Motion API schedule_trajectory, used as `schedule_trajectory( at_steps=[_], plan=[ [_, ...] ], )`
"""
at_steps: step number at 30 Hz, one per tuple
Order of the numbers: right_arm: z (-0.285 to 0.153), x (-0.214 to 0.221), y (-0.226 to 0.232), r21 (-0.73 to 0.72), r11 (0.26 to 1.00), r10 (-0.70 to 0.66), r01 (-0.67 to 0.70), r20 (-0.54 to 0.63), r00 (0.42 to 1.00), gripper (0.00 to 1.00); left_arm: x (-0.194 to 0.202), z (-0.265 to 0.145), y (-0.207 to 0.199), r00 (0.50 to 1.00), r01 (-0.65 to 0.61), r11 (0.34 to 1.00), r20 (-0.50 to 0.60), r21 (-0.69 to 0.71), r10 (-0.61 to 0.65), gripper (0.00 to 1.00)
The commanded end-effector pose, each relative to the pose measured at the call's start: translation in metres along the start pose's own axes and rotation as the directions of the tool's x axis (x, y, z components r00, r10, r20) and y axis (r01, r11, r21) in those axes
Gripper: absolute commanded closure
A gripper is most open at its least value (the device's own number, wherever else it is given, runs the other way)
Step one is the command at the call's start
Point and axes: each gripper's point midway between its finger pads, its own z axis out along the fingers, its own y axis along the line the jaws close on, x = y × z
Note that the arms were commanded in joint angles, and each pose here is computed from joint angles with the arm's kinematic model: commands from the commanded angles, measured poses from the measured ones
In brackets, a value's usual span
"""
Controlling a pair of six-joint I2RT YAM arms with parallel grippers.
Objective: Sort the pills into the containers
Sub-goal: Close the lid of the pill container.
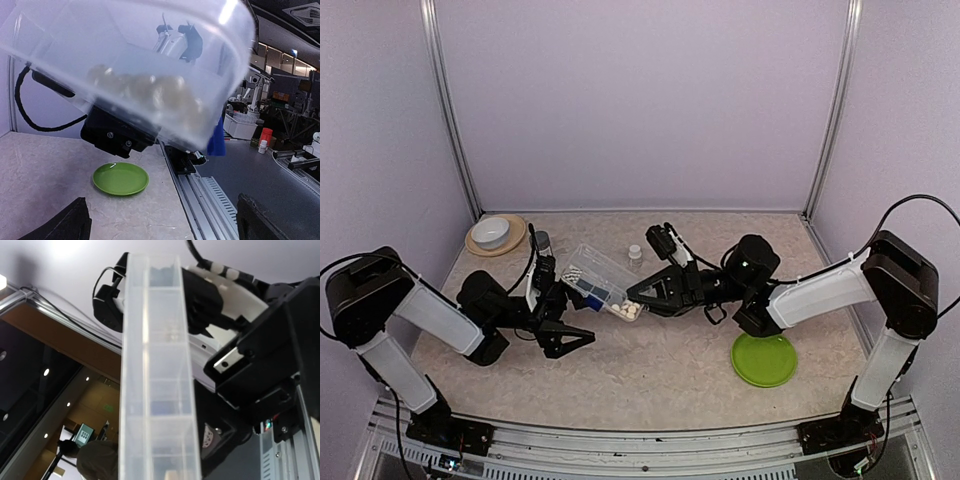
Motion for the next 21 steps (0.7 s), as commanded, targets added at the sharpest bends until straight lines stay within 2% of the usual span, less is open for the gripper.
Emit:
schedule_trajectory(
  at_steps=[1, 7, 21],
  plan=[
    [-0.001, 0.008, 0.011, -0.047, 0.999, -0.026, 0.026, -0.009, 1.0, 0.94, -0.054, -0.003, -0.029, 0.934, -0.324, 0.945, 0.174, 0.046, 0.312, 0.01],
    [0.003, 0.015, 0.011, -0.063, 0.998, -0.035, 0.033, -0.033, 0.999, 0.94, -0.065, -0.003, -0.019, 0.925, -0.339, 0.941, 0.19, 0.023, 0.328, 0.01],
    [0.01, 0.027, 0.008, -0.099, 0.995, -0.024, 0.017, -0.07, 0.997, 0.95, -0.065, 0.006, -0.03, 0.921, -0.37, 0.92, 0.182, 0.127, 0.345, 0.01]
  ],
)
